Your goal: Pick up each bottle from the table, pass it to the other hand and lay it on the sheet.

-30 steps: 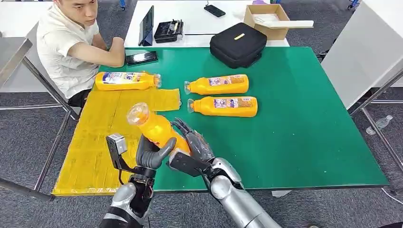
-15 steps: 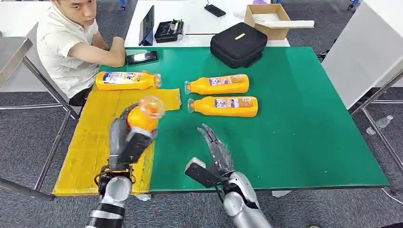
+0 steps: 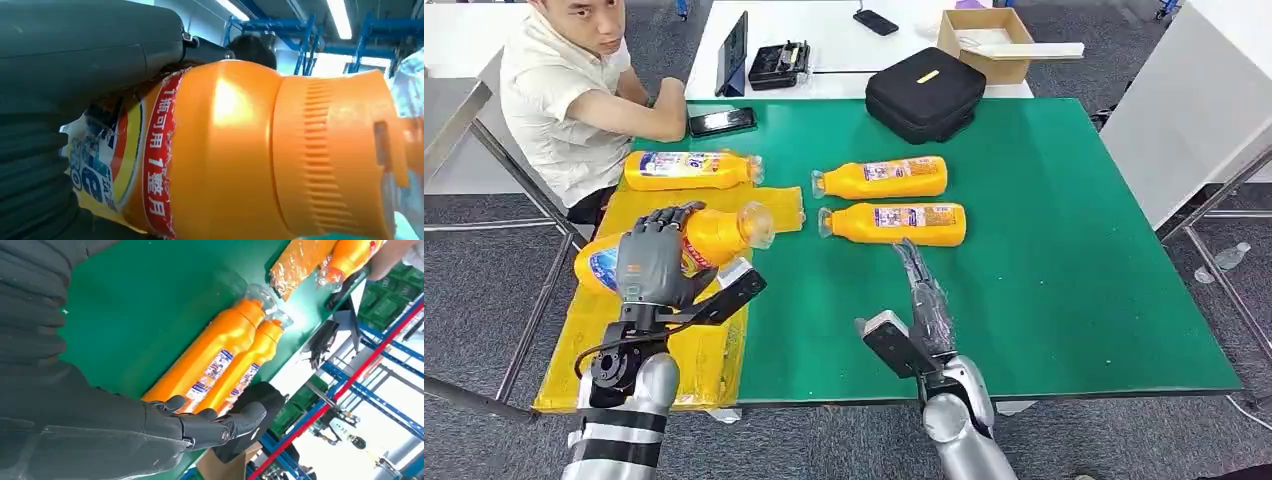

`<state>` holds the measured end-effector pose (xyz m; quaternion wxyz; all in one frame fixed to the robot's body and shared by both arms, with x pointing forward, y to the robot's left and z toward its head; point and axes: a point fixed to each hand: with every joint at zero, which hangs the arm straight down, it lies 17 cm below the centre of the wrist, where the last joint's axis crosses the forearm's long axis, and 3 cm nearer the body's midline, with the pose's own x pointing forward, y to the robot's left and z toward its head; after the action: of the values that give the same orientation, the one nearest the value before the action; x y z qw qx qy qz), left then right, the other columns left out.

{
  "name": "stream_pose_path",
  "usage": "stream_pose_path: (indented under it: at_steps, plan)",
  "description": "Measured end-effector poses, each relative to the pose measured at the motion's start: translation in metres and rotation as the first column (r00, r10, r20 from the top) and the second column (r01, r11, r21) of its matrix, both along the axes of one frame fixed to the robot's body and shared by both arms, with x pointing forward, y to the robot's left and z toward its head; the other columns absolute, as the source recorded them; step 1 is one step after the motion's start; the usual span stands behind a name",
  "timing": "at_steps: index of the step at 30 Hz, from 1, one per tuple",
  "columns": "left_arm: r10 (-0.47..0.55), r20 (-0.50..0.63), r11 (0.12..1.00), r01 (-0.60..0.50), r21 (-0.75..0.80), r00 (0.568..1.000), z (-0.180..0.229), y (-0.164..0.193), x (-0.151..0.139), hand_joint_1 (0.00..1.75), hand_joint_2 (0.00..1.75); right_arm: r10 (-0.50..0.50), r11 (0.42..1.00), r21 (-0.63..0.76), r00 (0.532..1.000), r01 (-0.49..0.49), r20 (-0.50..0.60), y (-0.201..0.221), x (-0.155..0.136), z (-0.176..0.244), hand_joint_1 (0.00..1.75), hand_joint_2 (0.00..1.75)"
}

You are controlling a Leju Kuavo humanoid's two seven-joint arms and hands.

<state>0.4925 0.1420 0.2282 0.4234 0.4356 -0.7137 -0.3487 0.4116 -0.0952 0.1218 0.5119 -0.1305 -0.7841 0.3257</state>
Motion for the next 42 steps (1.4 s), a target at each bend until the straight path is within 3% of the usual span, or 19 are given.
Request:
stream_pose_path:
  at_steps: [11, 19, 34, 35, 36, 37, 38, 39, 42]
  plan:
    - [-0.005, -0.076, 0.998, 0.009, 0.06, 0.997, -0.032, 0.001, 0.012, 1.75, 1.75, -0.012, 1.0, 0.01, 1.0, 0.012, 0.01, -0.005, 0.006, 0.005, 0.0, 1.75]
    - [-0.037, -0.276, 0.994, 0.065, 0.091, 0.96, -0.104, -0.01, 0.027, 1.75, 1.75, 0.017, 0.999, 0.04, 1.0, -0.018, 0.021, 0.003, 0.015, 0.012, 0.0, 1.75]
    - [0.018, -0.371, 0.975, 0.066, 0.212, 0.928, -0.159, 0.001, 0.032, 1.71, 1.75, 0.026, 0.999, 0.041, 1.0, -0.026, 0.007, 0.006, 0.021, 0.009, 0.0, 1.75]
    - [0.023, -0.372, 0.974, 0.064, 0.219, 0.928, -0.16, 0.001, 0.032, 1.43, 1.75, 0.026, 0.999, 0.042, 1.0, -0.027, 0.006, 0.006, 0.021, 0.008, 0.0, 1.75]
    - [0.028, -0.378, 0.973, 0.062, 0.223, 0.925, -0.162, 0.002, 0.032, 0.94, 1.75, 0.027, 0.999, 0.041, 1.0, -0.027, 0.005, 0.006, 0.021, 0.008, 0.0, 1.75]
    - [0.035, -0.381, 0.971, 0.059, 0.232, 0.924, -0.164, 0.003, 0.033, 0.94, 1.75, 0.027, 0.999, 0.041, 1.0, -0.027, 0.004, 0.006, 0.021, 0.008, 0.0, 1.75]
    - [0.04, -0.389, 0.968, 0.061, 0.243, 0.92, -0.166, 0.004, 0.033, 0.17, 1.75, 0.027, 0.999, 0.04, 1.0, -0.027, 0.003, 0.006, 0.021, 0.007, 0.0, 1.75]
    - [0.039, -0.406, 0.966, 0.069, 0.248, 0.913, -0.17, 0.004, 0.033, 0.0, 1.75, 0.028, 0.999, 0.04, 1.0, -0.028, 0.001, 0.006, 0.021, 0.007, 0.0, 1.75]
    - [0.035, -0.432, 0.961, 0.087, 0.261, 0.901, -0.179, 0.002, 0.033, 0.0, 1.75, 0.029, 0.999, 0.044, 1.0, -0.029, 0.001, 0.006, 0.023, 0.006, 0.0, 1.75]
